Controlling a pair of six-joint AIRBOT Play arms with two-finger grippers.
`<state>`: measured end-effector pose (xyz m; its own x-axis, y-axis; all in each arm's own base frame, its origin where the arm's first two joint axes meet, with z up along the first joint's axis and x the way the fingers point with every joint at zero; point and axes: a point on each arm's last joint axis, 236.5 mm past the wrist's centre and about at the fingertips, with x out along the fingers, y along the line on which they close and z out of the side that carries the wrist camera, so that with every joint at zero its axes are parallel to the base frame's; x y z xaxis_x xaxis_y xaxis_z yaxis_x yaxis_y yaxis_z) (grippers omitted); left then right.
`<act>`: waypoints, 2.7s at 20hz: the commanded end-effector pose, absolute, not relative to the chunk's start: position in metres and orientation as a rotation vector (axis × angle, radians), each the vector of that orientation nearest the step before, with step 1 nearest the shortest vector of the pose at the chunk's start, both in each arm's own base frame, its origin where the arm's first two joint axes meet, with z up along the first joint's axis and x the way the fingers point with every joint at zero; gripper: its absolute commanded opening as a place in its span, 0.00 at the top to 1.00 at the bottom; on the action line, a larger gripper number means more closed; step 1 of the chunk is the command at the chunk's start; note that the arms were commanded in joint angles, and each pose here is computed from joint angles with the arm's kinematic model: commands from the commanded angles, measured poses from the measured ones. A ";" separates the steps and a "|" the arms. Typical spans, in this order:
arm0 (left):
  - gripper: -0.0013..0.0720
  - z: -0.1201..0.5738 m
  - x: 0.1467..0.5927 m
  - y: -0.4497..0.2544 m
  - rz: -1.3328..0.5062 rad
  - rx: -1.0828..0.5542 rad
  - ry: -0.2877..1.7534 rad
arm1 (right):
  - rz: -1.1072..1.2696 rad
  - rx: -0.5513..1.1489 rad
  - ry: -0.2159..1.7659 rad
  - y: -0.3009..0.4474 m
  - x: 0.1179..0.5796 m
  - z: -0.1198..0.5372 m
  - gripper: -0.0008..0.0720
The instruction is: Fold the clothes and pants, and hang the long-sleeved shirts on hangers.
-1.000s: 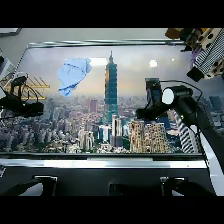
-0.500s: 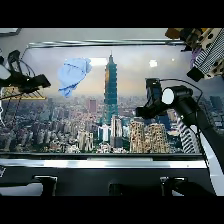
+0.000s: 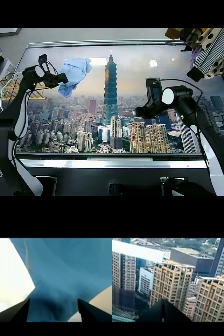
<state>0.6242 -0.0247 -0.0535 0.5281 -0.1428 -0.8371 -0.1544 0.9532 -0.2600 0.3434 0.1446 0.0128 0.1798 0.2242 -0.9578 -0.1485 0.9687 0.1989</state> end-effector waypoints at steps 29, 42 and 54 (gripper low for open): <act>0.97 -0.060 0.263 -0.431 -0.619 -0.169 1.522 | 0.089 -0.120 1.235 0.044 0.220 0.143 0.88; 0.13 0.009 0.323 -0.278 -0.382 0.011 1.466 | 0.134 0.342 1.019 0.101 0.248 0.182 0.63; 0.13 0.147 0.351 -0.001 0.098 -0.189 1.143 | 0.063 0.365 1.124 0.097 0.326 0.137 0.34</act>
